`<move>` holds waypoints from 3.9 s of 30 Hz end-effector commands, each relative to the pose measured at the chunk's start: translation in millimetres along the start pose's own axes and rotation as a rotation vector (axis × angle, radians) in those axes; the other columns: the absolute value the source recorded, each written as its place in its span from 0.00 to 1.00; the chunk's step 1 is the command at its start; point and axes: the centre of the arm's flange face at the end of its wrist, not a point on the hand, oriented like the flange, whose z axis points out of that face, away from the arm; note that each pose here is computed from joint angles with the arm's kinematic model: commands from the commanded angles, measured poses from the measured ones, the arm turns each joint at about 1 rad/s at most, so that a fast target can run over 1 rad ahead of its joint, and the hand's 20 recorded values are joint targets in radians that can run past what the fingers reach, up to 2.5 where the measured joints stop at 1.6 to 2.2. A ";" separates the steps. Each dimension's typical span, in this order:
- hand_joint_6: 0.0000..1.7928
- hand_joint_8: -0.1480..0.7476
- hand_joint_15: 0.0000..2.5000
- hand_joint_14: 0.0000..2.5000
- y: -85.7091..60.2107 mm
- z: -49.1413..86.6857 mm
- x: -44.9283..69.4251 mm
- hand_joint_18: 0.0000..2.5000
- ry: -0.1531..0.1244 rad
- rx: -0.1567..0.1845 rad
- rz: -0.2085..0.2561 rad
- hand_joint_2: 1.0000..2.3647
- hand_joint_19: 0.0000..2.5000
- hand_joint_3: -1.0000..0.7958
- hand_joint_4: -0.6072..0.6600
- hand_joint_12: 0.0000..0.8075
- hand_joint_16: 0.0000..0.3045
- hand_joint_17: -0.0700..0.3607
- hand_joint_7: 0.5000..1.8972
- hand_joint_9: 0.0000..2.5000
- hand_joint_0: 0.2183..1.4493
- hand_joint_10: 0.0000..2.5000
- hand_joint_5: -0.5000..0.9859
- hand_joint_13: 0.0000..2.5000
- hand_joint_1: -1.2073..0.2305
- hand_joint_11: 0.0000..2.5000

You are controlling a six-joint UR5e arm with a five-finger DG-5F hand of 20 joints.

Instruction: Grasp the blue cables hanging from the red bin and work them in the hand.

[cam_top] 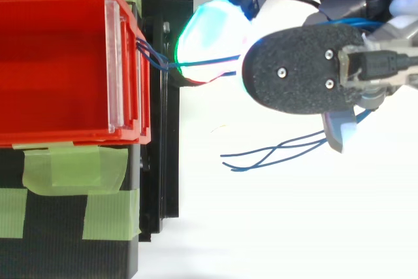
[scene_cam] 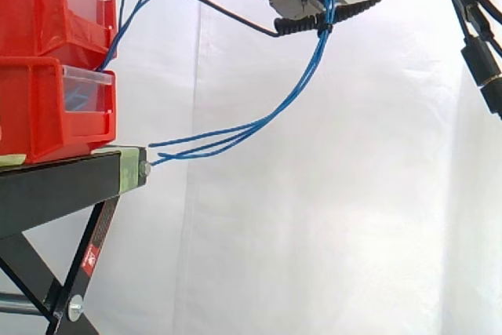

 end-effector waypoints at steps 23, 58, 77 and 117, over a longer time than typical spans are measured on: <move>0.35 0.71 0.75 1.00 -2.2 -1.3 1.0 0.88 0.002 0.007 -0.107 0.02 0.22 0.31 0.64 0.89 0.73 0.55 0.54 0.42 0.54 1.00 0.54 0.69 0.37 1.00; 0.59 0.71 0.75 1.00 -6.2 -9.0 2.3 0.88 0.006 0.046 -0.506 0.02 0.22 0.47 0.65 0.89 0.73 0.55 0.49 0.42 0.53 1.00 0.45 0.69 0.40 1.00; 0.61 0.71 0.75 1.00 -6.2 -9.0 2.2 0.88 0.008 0.046 -0.650 0.02 0.22 0.45 0.66 0.89 0.73 0.55 0.47 0.42 0.54 1.00 0.44 0.69 0.41 1.00; 0.61 0.71 0.75 1.00 -5.3 -9.3 2.3 0.88 0.009 0.045 -0.649 0.02 0.22 0.45 0.66 0.89 0.73 0.55 0.46 0.42 0.54 1.00 0.44 0.69 0.40 1.00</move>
